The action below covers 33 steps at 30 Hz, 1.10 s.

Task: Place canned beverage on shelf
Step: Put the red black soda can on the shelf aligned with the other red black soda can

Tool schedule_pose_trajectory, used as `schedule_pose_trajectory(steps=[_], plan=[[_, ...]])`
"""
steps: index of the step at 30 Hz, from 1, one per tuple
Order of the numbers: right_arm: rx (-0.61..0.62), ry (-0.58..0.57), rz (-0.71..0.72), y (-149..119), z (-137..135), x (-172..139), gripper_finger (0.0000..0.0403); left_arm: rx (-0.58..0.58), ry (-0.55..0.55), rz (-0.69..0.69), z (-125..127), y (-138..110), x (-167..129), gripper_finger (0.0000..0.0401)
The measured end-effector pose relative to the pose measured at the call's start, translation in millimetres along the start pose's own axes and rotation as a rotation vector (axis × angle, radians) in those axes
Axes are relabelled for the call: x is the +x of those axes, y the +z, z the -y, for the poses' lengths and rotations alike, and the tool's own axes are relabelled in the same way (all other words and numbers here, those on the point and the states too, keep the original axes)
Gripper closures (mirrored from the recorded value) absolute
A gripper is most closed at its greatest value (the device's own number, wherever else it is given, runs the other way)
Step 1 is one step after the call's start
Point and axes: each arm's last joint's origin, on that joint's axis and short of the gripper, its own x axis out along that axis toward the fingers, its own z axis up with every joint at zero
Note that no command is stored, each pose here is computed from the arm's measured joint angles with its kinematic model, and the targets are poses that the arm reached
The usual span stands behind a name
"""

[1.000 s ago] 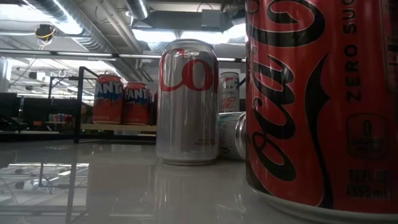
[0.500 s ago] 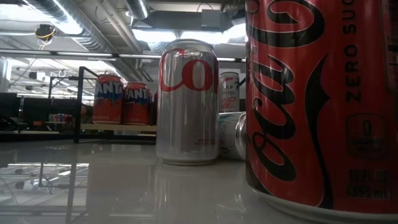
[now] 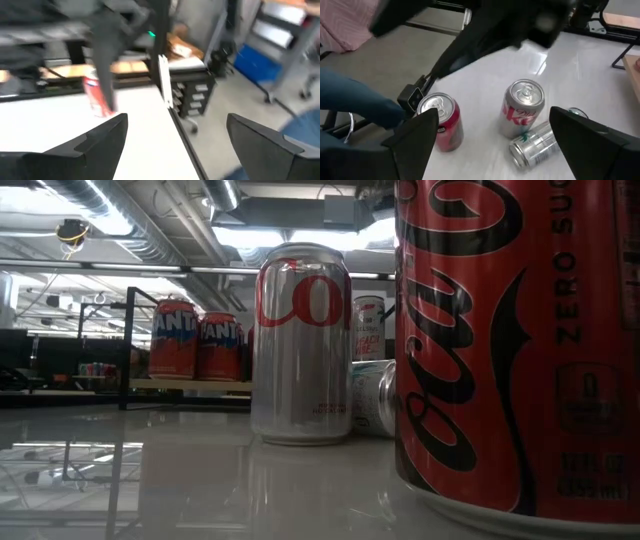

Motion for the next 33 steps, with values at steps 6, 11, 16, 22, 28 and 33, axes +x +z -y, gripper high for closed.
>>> schedule_pose_trajectory(steps=[6, 11, 16, 22, 28, 33], plan=[[0.055, 0.000, -0.011, -1, 0, 2, 0.0031, 0.055, -0.035, -0.095, 10, -26, 16, 0.0067], [0.072, 0.000, -0.012, -1, 0, 2, 0.0031, 0.062, 0.001, -0.104, 12, -34, 21, 0.0067], [0.072, 0.000, -0.012, -1, 0, 2, 0.0031, 0.011, 0.014, -0.105, 12, -35, 22, 0.0067], [0.072, 0.001, -0.012, -1, 0, 2, 0.0031, 0.030, -0.017, -0.108, 13, -35, 22, 0.0067], [0.072, 0.001, -0.012, -1, 0, 2, 0.0031, 0.240, -0.068, -0.109, 14, -36, 22, 0.0067], [0.071, -0.017, -0.009, -1, 0, 2, 0.0031, 0.287, -0.062, -0.129, 8, -40, 26, 0.0067]])
